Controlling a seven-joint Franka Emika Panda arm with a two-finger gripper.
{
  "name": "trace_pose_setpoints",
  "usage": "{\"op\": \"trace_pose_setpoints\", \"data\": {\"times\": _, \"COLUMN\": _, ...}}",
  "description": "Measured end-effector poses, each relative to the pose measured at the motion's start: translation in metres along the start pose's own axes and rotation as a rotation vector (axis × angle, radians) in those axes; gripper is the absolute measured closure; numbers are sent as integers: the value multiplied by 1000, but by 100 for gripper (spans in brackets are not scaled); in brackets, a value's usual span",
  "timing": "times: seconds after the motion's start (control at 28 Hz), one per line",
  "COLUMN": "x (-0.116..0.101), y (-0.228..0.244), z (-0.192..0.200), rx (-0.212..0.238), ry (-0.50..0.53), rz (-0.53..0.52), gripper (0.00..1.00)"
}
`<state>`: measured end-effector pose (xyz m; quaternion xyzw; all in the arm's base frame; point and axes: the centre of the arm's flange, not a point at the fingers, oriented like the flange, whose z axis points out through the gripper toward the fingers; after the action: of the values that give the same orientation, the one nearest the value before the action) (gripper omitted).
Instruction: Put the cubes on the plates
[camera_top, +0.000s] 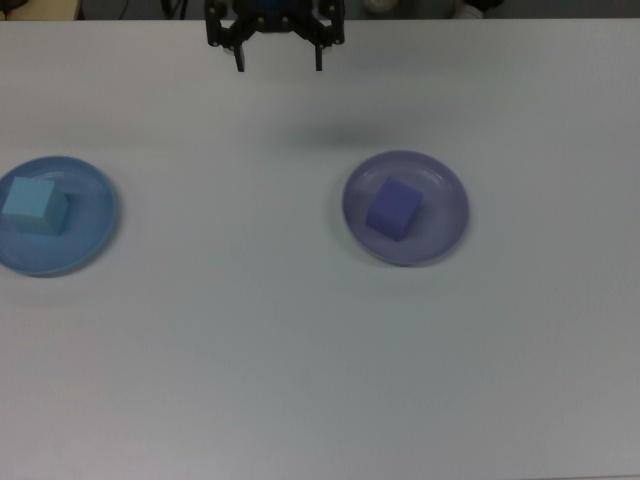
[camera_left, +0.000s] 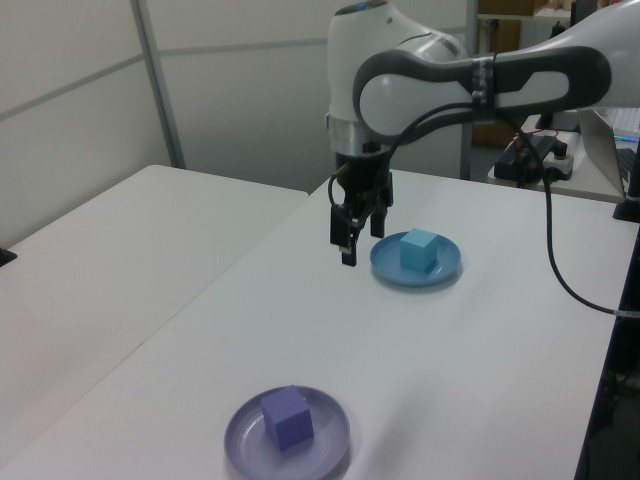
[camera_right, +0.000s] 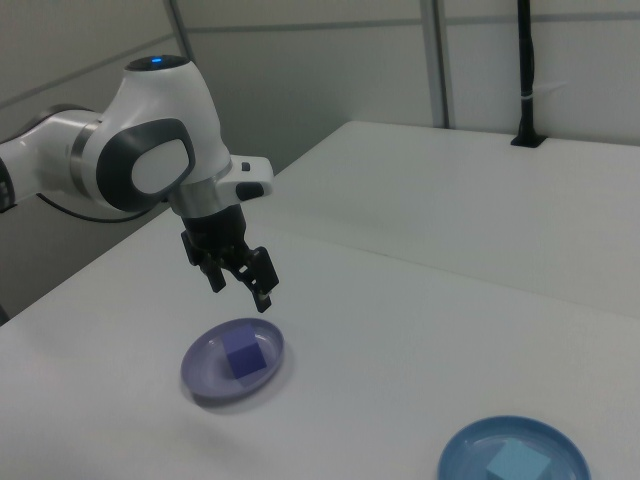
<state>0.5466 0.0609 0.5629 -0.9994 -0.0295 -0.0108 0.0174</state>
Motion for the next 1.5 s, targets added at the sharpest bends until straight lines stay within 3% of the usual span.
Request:
{"op": "trace_pose_setpoints", "data": {"times": 0.79, "x": 5, "y": -4, "z": -8, "rx": 1, "ry": 0, "rz": -18, "gripper": 0}}
{"op": "trace_pose_setpoints", "data": {"times": 1.21, "x": 6, "y": -2, "z": -14, "rx": 1, "ry": 12, "rz": 42, "gripper": 0}}
{"op": "trace_pose_setpoints", "data": {"times": 1.5, "x": 7, "y": 4, "z": -15, "rx": -59, "ry": 18, "rz": 36, "gripper": 0}}
